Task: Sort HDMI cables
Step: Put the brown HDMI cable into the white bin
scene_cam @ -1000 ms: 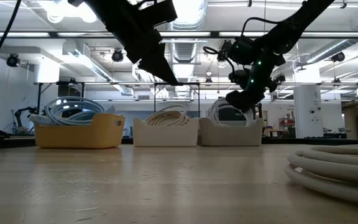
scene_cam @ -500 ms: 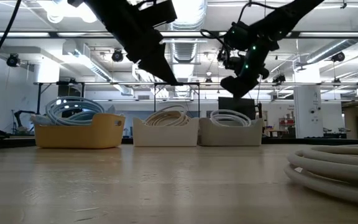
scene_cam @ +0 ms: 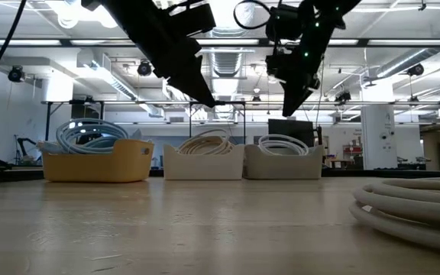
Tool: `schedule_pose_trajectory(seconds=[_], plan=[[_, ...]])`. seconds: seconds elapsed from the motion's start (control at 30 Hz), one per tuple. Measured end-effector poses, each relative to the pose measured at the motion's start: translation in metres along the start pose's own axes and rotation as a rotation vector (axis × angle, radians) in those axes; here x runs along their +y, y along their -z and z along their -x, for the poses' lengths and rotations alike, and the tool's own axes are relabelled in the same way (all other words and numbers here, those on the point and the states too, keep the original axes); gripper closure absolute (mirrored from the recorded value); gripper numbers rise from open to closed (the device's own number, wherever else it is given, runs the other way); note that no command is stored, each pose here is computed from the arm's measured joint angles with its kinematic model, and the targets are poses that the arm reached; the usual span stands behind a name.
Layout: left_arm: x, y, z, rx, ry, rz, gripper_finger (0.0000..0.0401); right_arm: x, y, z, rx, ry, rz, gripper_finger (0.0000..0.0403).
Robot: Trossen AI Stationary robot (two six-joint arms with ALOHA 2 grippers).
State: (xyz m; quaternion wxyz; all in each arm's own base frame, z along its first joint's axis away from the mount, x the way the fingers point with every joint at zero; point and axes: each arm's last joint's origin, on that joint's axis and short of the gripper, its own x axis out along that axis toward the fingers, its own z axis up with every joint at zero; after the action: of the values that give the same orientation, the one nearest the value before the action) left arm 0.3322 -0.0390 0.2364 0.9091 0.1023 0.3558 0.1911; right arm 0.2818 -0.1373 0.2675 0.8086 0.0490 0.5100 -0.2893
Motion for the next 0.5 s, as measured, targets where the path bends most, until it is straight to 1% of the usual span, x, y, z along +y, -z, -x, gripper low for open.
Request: schedule_pose_trajectory(seconds=[0.13,0.33,0.43,0.5], plan=[[0.0,0.001,0.0,0.008,0.0,-0.005,0.0224,0.033,0.01,0.009,0.073,-0.112,0.05,0.0259],[-0.001,0.003,0.003,0.027,0.015,-0.024,0.0224,0.088,0.037,0.027,0.216,-0.261,0.1,0.0259],[-0.001,0.0,0.006,0.016,0.023,-0.065,0.0224,0.119,0.052,0.039,0.273,-0.386,0.13,0.0259],[-0.001,-0.002,0.007,0.007,0.023,-0.093,0.0224,0.138,0.062,0.049,0.287,-0.44,0.184,0.0259]])
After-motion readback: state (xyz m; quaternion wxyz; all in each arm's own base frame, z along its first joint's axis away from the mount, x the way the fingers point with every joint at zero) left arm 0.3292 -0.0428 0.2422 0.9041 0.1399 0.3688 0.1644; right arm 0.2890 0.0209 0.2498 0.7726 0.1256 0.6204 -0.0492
